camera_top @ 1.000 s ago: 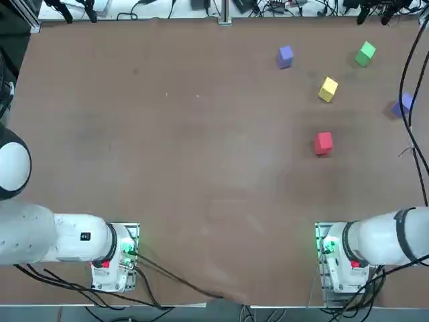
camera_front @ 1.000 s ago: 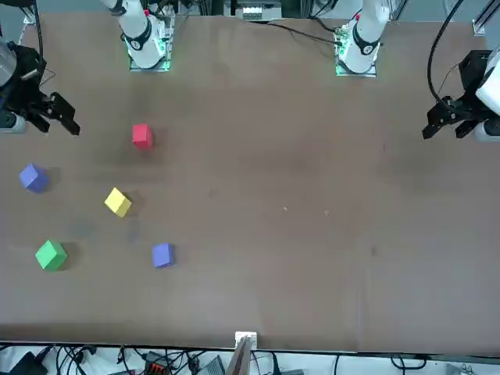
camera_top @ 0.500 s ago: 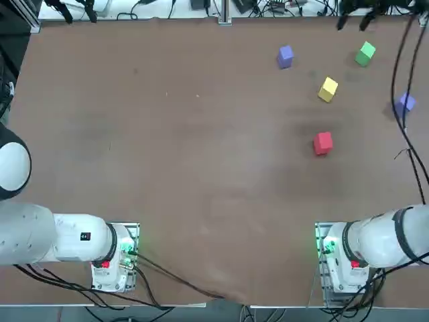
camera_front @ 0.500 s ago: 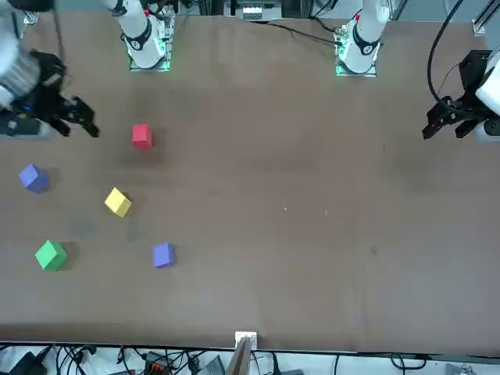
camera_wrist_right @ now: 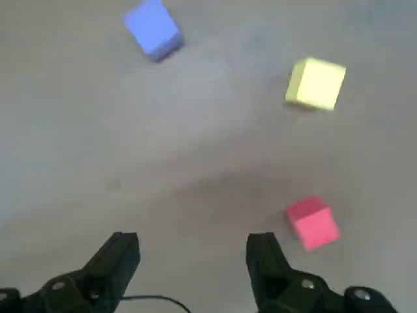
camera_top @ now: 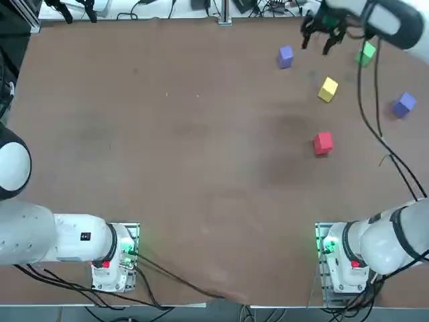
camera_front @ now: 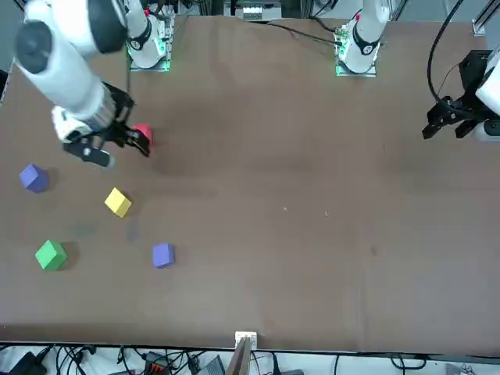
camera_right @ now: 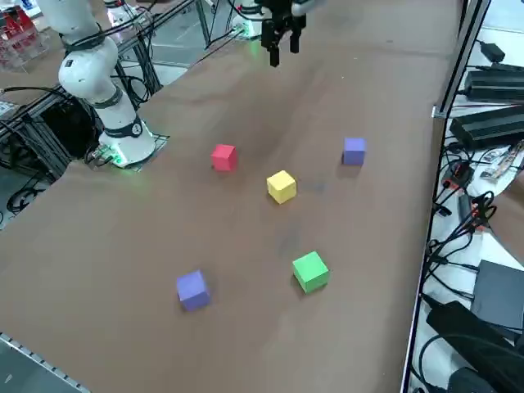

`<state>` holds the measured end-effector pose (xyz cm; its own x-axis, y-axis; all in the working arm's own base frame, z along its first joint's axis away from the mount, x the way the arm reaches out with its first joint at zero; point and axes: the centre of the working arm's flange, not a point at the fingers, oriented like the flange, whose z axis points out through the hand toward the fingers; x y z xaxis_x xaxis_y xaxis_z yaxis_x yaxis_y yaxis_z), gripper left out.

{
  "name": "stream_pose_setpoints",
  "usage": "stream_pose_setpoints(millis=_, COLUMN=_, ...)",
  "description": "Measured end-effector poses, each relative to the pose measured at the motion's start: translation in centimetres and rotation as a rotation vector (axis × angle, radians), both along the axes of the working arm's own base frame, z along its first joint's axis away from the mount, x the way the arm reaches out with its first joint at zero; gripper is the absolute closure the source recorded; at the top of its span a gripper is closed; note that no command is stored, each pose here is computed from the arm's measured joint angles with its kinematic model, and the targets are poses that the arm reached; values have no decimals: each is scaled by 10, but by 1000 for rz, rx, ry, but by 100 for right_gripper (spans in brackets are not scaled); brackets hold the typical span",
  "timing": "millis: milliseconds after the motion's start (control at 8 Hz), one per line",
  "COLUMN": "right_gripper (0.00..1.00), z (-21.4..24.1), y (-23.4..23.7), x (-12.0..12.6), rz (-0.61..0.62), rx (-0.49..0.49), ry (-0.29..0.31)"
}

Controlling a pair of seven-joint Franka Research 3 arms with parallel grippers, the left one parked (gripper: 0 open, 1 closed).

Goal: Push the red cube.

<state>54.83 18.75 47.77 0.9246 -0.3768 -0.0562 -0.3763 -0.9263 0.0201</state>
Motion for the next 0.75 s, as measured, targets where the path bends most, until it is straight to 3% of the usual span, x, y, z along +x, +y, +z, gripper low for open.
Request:
stream_pose_setpoints(millis=250, right_gripper=5, z=-41, y=4, x=-14, rz=-145, rx=-31, ry=48)
stream_pose_setpoints(millis=375, right_gripper=10, z=-56, y=1, x=-20, rz=-220, rx=-47, ry=67)
stream_pose_setpoints(millis=500, right_gripper=23, z=-70, y=0, x=-25, rz=-295, rx=-57, ry=73)
stream_pose_setpoints(millis=750, right_gripper=30, z=-103, y=-3, x=-41, rz=-430, rx=-75, ry=77)
